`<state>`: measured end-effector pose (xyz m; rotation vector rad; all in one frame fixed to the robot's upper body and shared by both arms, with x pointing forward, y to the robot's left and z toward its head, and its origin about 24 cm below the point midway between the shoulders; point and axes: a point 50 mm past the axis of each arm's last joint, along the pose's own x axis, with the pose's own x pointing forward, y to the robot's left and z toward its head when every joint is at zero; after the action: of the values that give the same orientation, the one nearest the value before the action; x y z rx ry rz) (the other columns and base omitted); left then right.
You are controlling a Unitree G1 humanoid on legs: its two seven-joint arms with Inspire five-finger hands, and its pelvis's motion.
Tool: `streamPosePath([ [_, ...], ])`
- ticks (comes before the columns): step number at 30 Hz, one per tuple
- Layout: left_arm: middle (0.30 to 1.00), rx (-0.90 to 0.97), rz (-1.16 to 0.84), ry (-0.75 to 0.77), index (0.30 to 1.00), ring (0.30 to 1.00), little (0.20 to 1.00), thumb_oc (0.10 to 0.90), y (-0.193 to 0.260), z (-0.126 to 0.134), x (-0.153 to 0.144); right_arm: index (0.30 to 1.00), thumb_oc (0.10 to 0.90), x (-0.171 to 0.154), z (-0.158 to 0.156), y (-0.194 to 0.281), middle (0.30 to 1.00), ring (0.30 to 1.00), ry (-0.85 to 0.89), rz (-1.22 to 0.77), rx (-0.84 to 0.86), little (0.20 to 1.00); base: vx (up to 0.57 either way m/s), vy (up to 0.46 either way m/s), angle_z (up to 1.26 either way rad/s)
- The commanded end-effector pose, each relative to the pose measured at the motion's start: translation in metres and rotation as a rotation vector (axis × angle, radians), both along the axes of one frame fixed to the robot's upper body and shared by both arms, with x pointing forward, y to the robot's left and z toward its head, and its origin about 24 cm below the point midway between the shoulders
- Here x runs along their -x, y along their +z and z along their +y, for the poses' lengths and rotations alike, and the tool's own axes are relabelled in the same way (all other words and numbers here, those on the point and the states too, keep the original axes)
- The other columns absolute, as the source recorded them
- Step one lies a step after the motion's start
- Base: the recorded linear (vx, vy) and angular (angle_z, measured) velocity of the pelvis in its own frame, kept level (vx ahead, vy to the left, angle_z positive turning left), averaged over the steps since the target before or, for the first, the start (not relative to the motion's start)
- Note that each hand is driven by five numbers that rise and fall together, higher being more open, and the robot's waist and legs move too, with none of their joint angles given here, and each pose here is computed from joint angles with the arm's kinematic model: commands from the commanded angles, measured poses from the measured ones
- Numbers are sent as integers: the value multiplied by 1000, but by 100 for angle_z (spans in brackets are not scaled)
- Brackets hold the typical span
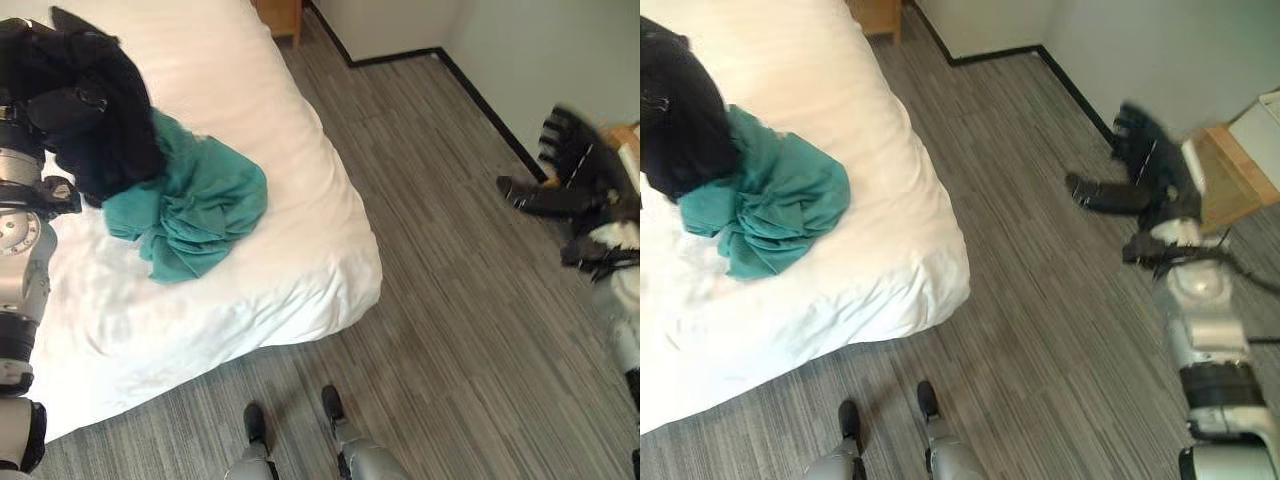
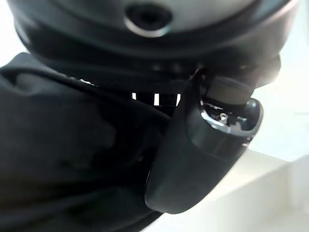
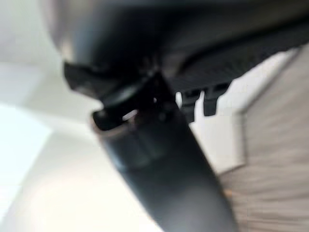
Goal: Pick up bed clothes into laundry basket.
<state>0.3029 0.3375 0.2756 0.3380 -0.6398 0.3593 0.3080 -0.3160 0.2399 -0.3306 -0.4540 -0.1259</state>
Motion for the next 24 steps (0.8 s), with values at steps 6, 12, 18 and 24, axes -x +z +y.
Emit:
streamPosePath([
  [6, 300, 23, -327, 12, 300, 300, 300, 400, 8, 7, 57, 900, 800, 3, 22, 118, 900, 900, -108, -322, 399, 900, 25, -46, 10],
  [12, 300, 125, -289, 35, 300, 300, 300, 400, -31, 12, 70, 900, 800, -13, 51, 136, 900, 900, -134, -307, 645, 900, 13, -50, 31],
  [18, 300, 203, -275, 117, 300, 300, 300, 400, -60, 26, 95, 900, 800, -45, 77, 124, 900, 900, -139, -235, 714, 900, 18, -32, 27],
  [24, 300, 256, -175, 130, 300, 300, 300, 400, -87, 34, 105, 900, 800, -69, 109, 107, 900, 900, -134, -159, 899, 900, 13, -23, 25],
])
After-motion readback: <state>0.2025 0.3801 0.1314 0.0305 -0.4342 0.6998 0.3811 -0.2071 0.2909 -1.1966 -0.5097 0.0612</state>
